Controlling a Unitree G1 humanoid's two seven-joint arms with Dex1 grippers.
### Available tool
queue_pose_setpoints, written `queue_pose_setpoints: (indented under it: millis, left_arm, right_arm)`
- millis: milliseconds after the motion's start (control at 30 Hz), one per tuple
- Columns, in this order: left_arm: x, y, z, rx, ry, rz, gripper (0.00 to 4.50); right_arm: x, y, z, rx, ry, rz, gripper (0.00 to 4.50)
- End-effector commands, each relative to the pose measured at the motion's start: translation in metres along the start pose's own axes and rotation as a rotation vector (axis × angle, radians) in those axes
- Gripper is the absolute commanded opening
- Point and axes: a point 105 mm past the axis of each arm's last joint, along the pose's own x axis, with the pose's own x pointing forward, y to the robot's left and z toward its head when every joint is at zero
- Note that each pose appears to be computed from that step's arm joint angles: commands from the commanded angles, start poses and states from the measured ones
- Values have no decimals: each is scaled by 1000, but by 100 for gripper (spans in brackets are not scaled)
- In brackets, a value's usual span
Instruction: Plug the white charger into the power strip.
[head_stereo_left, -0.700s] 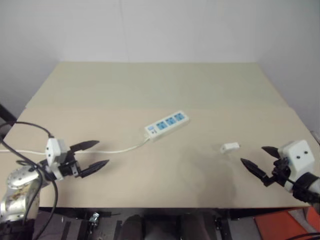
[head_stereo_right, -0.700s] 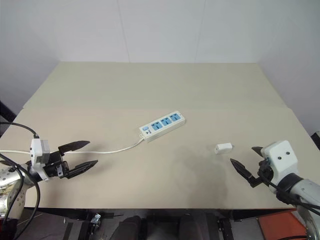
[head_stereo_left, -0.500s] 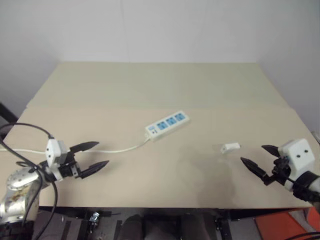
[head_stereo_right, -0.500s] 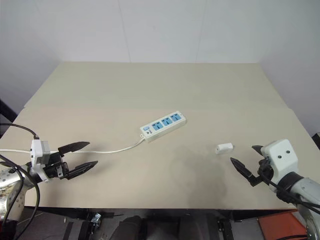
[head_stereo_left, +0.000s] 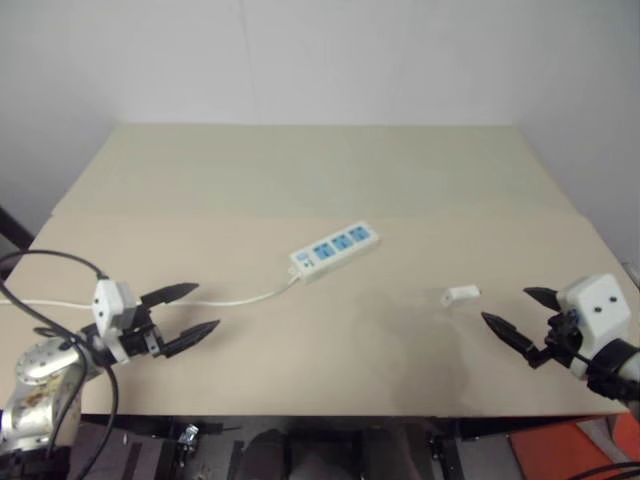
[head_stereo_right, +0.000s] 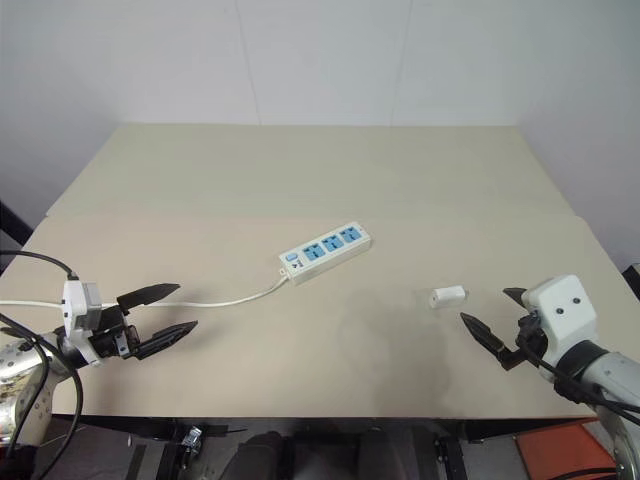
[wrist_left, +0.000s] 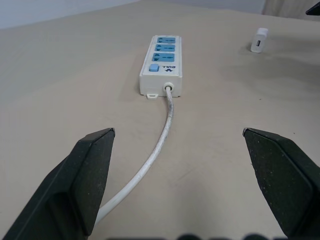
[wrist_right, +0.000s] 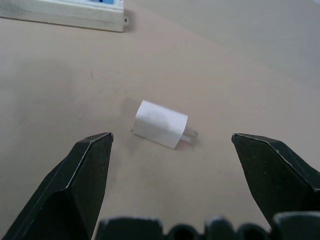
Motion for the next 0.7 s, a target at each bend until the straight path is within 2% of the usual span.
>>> queue_pose_setpoints:
  millis: [33,133,267,433,533,700]
  left_arm:
    - [4,4,11,37,-37,7,448]
    - [23,12,12,41,-79,25,448]
    - [68,21,17,54,-150,23,448]
    - [122,28,11,91,-146,-76,448]
    - [141,34,11,75,-168,-84,448]
    - [159,34,5,72,-121,-158,448]
  right_arm:
    - [-3,-5,12,-37,-33,-19,450]
    - [4,-2,16,-44,-57,-7,450]
    - [13,3,35,-69,-114,51,450]
    - [29,12,62,-107,-192,97,450]
    - [34,25,72,-109,-227,137,450]
    - [39,47,82,-80,-267,171,450]
